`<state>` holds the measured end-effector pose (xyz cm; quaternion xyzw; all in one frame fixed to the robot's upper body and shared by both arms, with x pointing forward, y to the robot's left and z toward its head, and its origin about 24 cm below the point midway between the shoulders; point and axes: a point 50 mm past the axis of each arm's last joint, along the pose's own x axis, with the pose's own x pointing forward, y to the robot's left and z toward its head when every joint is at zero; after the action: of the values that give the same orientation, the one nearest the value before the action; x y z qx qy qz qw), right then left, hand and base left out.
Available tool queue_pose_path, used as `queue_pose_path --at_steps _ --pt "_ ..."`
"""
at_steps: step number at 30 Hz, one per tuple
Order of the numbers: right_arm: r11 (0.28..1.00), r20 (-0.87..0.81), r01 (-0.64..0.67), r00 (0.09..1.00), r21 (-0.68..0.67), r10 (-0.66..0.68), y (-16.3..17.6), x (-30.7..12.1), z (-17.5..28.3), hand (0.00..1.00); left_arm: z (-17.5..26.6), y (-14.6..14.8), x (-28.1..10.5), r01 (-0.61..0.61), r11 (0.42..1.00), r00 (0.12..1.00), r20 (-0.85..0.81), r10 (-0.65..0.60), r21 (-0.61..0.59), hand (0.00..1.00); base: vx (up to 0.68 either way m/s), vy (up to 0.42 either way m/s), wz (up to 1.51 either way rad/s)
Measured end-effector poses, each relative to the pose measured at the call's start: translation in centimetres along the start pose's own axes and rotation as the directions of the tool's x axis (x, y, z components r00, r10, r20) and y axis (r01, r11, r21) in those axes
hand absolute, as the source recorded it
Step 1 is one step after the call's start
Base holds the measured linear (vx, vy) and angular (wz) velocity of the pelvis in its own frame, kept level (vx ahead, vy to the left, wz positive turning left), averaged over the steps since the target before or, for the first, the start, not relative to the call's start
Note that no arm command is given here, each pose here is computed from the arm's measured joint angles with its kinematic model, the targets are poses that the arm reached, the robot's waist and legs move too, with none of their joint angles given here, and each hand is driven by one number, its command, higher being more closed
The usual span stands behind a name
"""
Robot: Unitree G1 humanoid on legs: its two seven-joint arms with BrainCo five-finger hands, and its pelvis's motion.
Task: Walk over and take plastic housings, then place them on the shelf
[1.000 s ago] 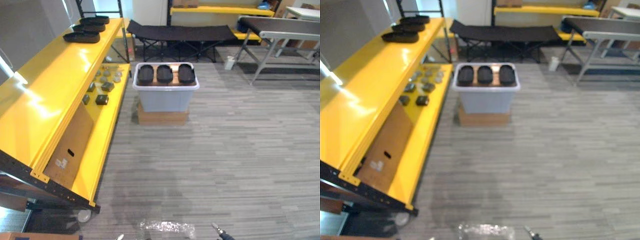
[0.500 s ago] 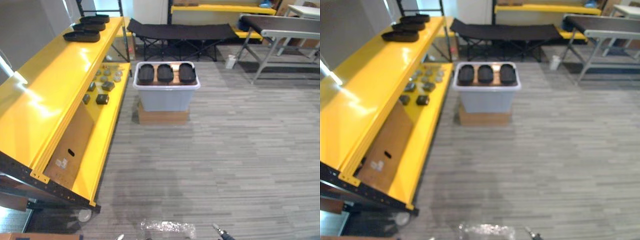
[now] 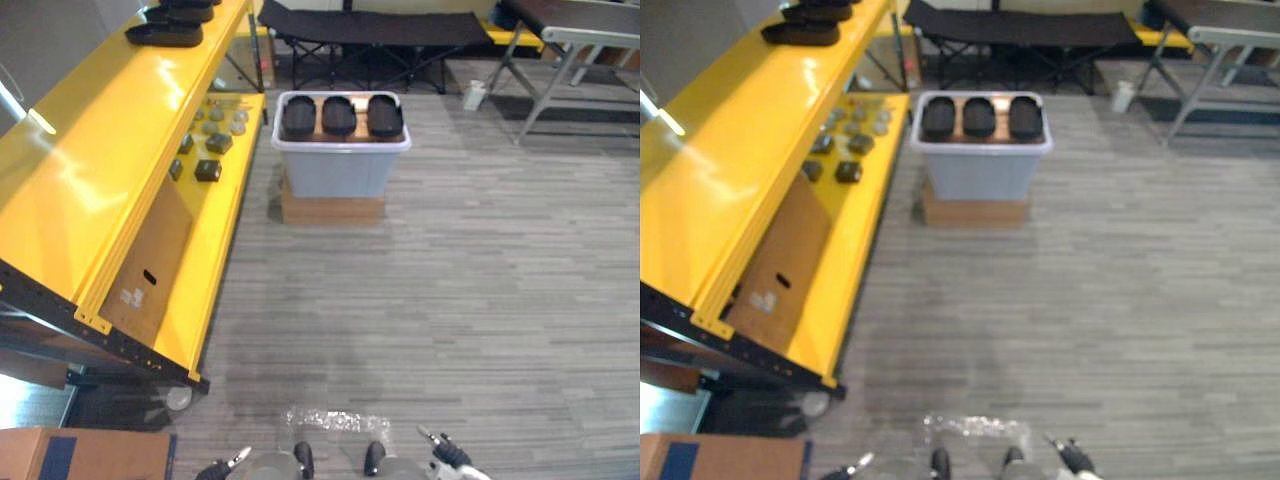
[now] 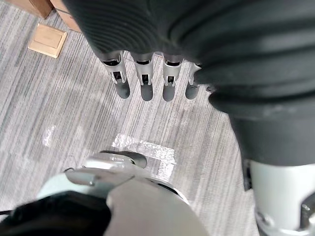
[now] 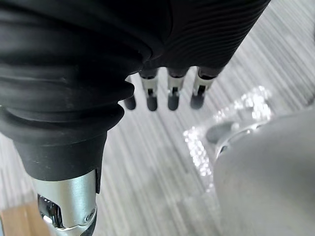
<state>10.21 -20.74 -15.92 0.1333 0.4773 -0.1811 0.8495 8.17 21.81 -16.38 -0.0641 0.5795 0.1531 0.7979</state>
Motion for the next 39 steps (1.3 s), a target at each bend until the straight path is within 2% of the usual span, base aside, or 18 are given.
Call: queue_pose_path --at_steps 13,20,29,36,39 --pt "0.999 0.111 -0.034 0.993 -0.04 0.038 0.9 0.3 2.3 0.0 1.7 -0.5 0.1 -0.027 0.999 0.997 0.072 0.024 0.042 0.0 0.07 0.019 0.01" --pt "0.998 0.068 -0.032 0.997 -0.051 0.035 0.6 0.1 1.4 0.0 1.0 -0.3 0.0 -0.044 0.997 0.996 0.076 0.04 0.059 0.0 -0.03 0.01 -0.14" --pt "0.999 -0.033 0.026 0.999 0.029 -0.026 -1.6 -0.9 -1.9 0.0 -0.4 0.4 -0.2 -0.052 0.995 0.998 0.027 0.05 0.086 0.0 -0.02 0.05 0.0" --pt "0.986 -0.2 0.093 0.978 0.142 -0.064 -3.2 -2.7 -6.7 0.0 -0.2 -0.2 -0.1 -0.029 0.999 0.999 -0.015 0.03 0.038 0.0 0.2 -0.063 0.03" --pt "0.987 -0.258 0.102 0.964 0.124 -0.067 -3.5 -3.4 -8.2 0.0 -0.4 -0.2 -0.1 -0.031 0.999 0.999 -0.016 0.031 0.013 0.0 0.34 -0.193 0.05"
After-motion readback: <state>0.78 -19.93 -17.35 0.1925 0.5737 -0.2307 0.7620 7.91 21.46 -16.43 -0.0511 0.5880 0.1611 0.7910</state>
